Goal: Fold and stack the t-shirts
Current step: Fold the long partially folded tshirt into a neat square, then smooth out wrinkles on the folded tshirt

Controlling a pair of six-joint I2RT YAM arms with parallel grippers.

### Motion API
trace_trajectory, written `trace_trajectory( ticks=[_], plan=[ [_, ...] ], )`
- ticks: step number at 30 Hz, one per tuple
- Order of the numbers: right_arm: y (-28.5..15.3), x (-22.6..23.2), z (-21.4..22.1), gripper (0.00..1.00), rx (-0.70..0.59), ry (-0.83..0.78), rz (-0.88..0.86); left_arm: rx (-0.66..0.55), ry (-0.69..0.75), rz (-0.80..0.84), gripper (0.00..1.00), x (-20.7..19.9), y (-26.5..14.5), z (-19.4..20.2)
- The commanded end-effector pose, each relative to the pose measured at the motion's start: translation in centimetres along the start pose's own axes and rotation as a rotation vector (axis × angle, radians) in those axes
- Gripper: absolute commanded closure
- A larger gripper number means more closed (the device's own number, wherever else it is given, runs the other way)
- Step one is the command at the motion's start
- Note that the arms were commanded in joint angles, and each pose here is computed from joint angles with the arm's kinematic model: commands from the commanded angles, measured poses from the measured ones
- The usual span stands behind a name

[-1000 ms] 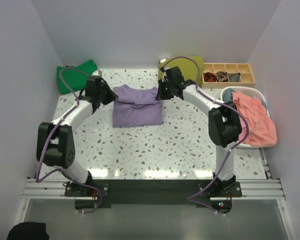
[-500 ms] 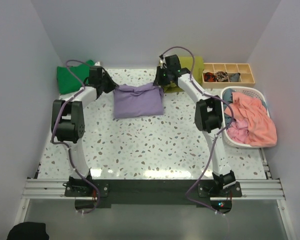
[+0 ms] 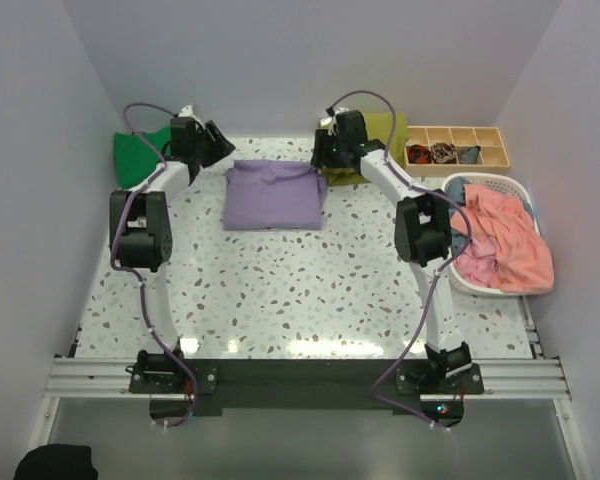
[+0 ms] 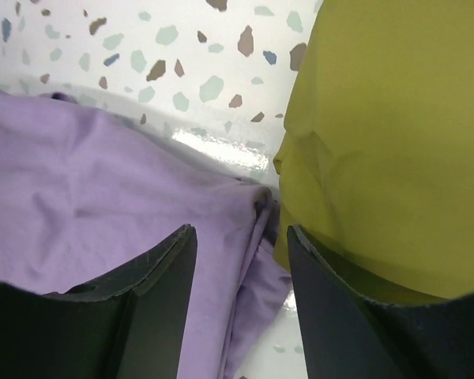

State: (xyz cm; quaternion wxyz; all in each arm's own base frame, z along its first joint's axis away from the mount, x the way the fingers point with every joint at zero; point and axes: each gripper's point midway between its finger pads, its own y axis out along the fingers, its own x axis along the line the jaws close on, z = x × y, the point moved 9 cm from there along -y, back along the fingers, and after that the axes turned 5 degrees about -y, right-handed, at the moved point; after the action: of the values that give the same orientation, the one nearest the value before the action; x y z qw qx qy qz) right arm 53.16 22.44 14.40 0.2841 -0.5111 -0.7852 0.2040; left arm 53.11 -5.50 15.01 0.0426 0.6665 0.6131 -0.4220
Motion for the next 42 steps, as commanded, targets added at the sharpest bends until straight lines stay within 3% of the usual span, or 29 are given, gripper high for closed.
trace_trajectory(
  ticks=[1,8,15,18,22,25,27,29,34,39,41,42],
  plan=[
    [-5.4,2.0,-6.3,0.46,-0.214,-0.053,-0.059,-0.2,0.076,0.032,0.4,-2.8,-3.9,-5.9],
    [-4.3,5.7,-3.9,0.47,-0.133,0.002,-0.246,0.018,0.09,0.353,0.41,-5.8,-2.8,-1.6],
    [-0.4,6.3,-1.4,0.48,-0.08,0.056,-0.3,0.165,-0.045,0.593,0.44,-4.8,1.2,1.8],
    [1.4,5.2,0.6,0.48,-0.042,0.072,-0.246,0.178,-0.073,0.589,0.45,-2.6,3.2,3.3],
    [2.0,3.6,3.8,0.5,0.072,0.086,-0.131,0.181,-0.076,0.464,0.46,1.4,5.1,4.7],
    [1.1,2.6,7.1,0.51,0.16,0.106,-0.061,0.18,-0.063,0.379,0.46,3.5,5.4,5.4],
    [-0.4,2.2,6.9,0.51,0.119,0.103,-0.003,0.135,-0.04,0.302,0.46,5.6,5.0,4.6],
    [-1.1,1.4,9.3,0.51,0.156,0.098,0.049,0.122,-0.044,0.266,0.46,6.9,4.2,4.1],
    [-3.0,1.5,8.4,0.51,0.12,0.049,0.033,0.08,-0.023,0.295,0.46,6.3,2.4,2.7],
    [-5.7,2.3,5.7,0.51,0.009,0.019,0.016,0.039,0.035,0.363,0.41,2.3,-0.8,-0.2],
    [-7.3,2.4,4.6,0.5,-0.022,0.009,0.037,0.031,0.045,0.29,0.4,2.3,-1.5,-0.8],
    [-7.8,2.1,4.9,0.5,-0.016,0.009,0.049,0.086,0.038,0.224,0.39,2.7,-1.9,-0.6]
  ],
)
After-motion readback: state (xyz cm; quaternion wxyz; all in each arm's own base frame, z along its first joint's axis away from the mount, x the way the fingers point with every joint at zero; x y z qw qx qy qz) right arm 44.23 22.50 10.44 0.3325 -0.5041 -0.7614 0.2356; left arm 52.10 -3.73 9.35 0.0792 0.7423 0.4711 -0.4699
